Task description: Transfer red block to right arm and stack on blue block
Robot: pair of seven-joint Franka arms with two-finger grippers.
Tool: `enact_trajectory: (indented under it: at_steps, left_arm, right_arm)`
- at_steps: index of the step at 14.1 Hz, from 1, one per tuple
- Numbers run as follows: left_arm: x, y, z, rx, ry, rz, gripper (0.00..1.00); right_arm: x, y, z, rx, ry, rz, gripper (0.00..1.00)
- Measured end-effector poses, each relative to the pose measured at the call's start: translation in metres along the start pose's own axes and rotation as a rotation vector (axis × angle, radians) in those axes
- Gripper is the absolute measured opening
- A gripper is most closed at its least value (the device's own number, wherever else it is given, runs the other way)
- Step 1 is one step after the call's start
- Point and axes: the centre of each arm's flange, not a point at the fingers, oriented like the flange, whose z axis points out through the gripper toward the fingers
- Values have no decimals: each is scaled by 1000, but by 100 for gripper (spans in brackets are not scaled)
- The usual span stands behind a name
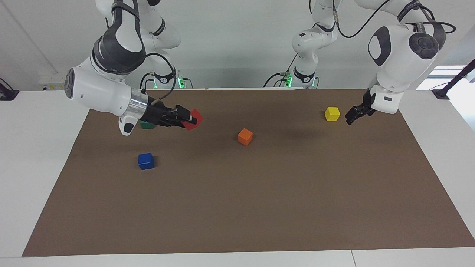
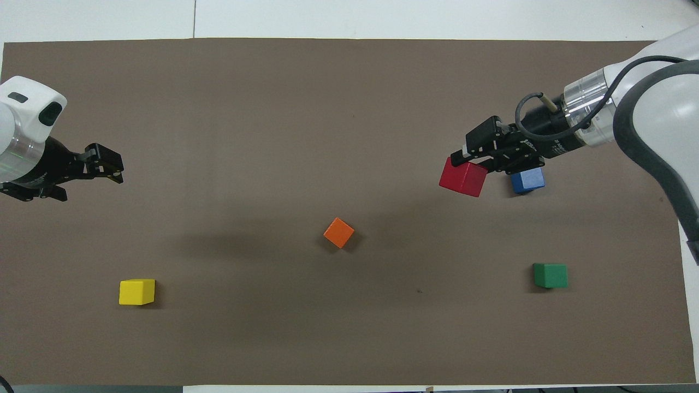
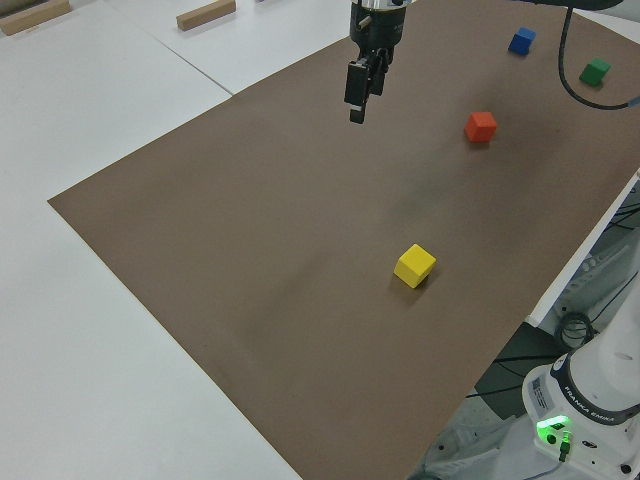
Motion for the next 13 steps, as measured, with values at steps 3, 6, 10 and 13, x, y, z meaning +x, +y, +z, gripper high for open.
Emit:
enact_trajectory:
  at_steps: [3, 6, 10, 13]
  left_arm:
    - [1, -3, 2, -1, 0, 83, 100]
    - [3, -6, 3, -2, 3, 84, 100]
    - [8, -23, 3, -1, 9, 65, 100]
    - [6, -9, -12, -13, 22, 85, 100]
  right_arm:
    - [-9, 23, -1, -121, -95, 21, 56]
    - [-17, 43, -8, -230, -186, 50, 56]
    - [2, 60, -25, -326, -263, 85, 56]
    - [37, 71, -27, -338, -266, 97, 56]
